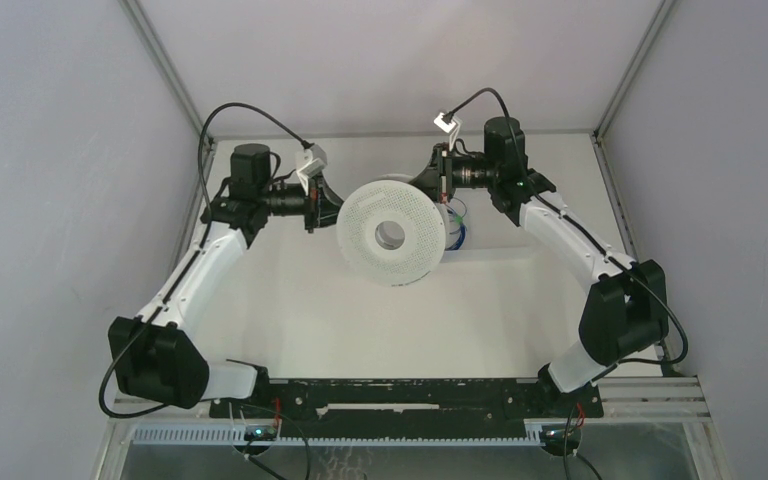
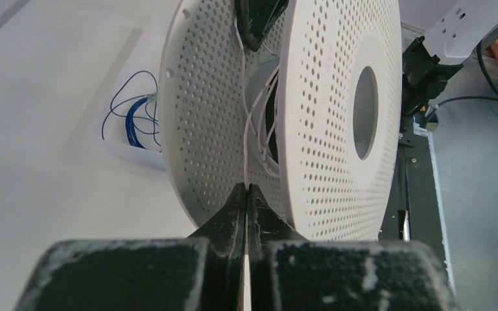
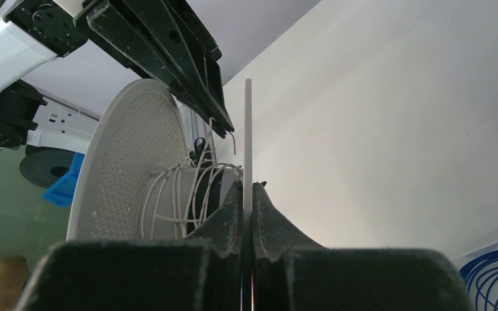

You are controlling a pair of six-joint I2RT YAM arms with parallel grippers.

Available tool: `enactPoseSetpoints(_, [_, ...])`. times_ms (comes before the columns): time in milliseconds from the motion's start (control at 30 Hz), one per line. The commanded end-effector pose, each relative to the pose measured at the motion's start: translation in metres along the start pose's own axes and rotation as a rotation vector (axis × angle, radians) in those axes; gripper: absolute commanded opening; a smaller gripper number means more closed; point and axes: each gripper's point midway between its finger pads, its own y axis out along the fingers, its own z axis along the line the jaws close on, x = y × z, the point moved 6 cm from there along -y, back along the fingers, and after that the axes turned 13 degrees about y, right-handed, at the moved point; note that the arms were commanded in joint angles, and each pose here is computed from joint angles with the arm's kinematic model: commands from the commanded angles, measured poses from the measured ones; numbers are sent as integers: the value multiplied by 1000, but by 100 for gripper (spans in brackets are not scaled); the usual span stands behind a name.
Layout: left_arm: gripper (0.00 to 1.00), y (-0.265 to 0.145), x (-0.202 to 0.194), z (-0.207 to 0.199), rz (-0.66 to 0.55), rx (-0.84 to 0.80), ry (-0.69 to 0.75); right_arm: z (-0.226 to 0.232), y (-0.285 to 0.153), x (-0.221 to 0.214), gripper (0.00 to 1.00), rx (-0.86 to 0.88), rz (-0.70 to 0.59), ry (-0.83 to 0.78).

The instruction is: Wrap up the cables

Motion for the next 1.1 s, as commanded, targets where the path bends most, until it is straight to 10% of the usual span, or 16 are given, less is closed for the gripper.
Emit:
enactPoseSetpoints(0, [0,9,2,-5,-41,-26,108,22,1,12,0,74,-17,-43])
enactPoseSetpoints(1067, [23,17,-20,-4,11,-33,295,14,3,9,0,62,-14,-19])
